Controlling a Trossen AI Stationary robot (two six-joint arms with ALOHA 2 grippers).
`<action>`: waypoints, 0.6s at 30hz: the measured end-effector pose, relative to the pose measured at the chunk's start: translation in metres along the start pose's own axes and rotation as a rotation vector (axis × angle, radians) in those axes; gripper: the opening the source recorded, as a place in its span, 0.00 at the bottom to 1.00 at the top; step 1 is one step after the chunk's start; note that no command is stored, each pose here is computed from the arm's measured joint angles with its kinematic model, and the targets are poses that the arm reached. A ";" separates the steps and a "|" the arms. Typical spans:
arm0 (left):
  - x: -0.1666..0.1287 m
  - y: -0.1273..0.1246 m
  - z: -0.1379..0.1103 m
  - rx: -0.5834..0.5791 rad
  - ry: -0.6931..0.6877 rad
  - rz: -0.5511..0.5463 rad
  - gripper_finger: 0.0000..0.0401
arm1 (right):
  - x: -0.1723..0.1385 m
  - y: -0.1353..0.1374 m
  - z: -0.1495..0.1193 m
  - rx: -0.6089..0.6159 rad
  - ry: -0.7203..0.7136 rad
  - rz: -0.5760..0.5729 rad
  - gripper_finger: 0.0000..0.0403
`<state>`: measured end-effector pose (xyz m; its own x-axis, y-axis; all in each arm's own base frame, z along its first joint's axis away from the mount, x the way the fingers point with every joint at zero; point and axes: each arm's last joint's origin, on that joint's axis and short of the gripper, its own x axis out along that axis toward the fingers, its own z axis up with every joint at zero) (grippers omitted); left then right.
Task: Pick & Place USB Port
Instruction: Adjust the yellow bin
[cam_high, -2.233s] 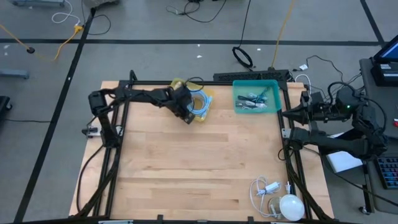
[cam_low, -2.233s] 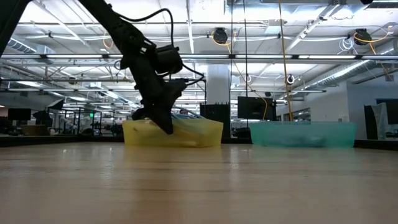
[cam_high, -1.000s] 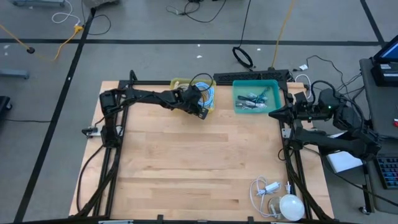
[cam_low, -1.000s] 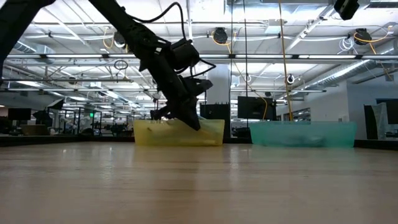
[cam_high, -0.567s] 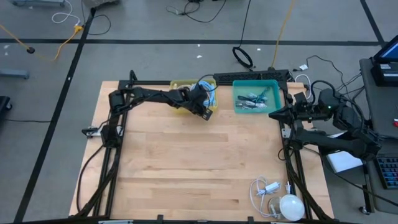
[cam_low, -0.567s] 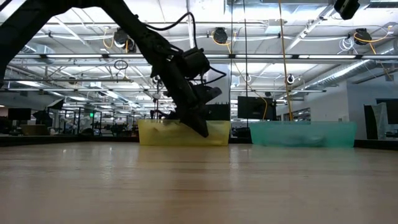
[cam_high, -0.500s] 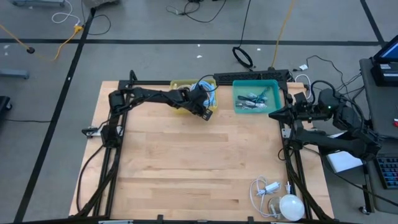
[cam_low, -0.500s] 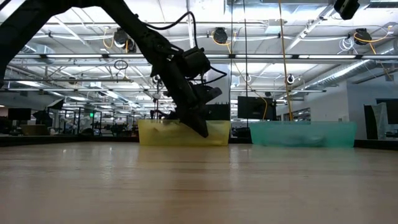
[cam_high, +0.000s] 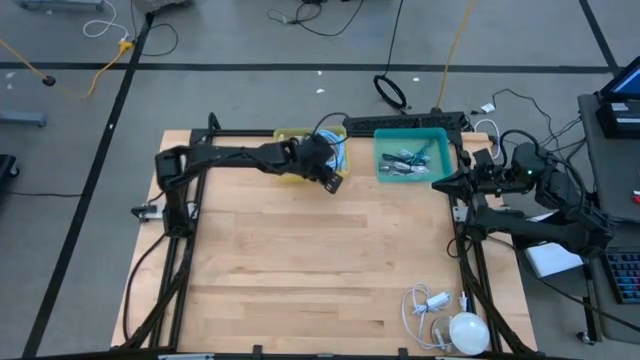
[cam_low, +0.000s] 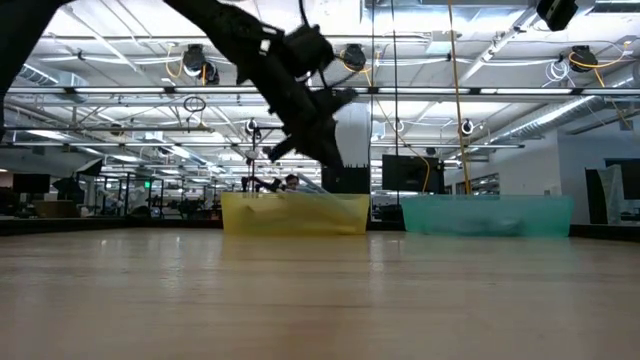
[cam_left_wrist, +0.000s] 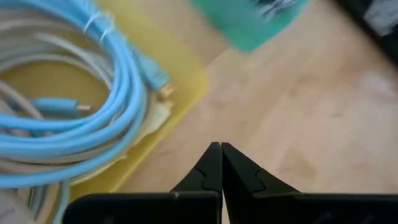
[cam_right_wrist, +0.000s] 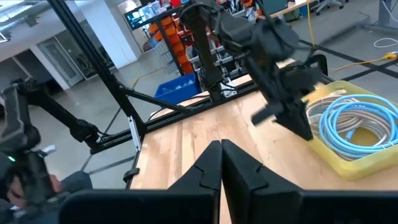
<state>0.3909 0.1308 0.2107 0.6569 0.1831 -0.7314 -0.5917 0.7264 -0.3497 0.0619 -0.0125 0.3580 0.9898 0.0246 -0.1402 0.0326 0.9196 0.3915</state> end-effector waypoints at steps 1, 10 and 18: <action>-0.007 -0.004 0.002 0.004 -0.016 -0.013 0.00 | 0.000 0.000 0.000 -0.001 0.000 0.000 0.00; -0.087 -0.049 0.004 0.087 -0.106 -0.157 0.00 | 0.000 0.000 0.000 -0.004 0.000 0.000 0.00; -0.120 -0.047 -0.057 0.113 0.120 0.420 0.00 | 0.000 0.001 0.000 -0.019 0.008 0.025 0.00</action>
<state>0.3132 0.0374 0.2813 0.3083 0.4041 -0.8612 -0.7364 0.6745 0.0528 0.0622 -0.0118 0.3584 0.9891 0.0504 -0.1380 0.0056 0.9258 0.3780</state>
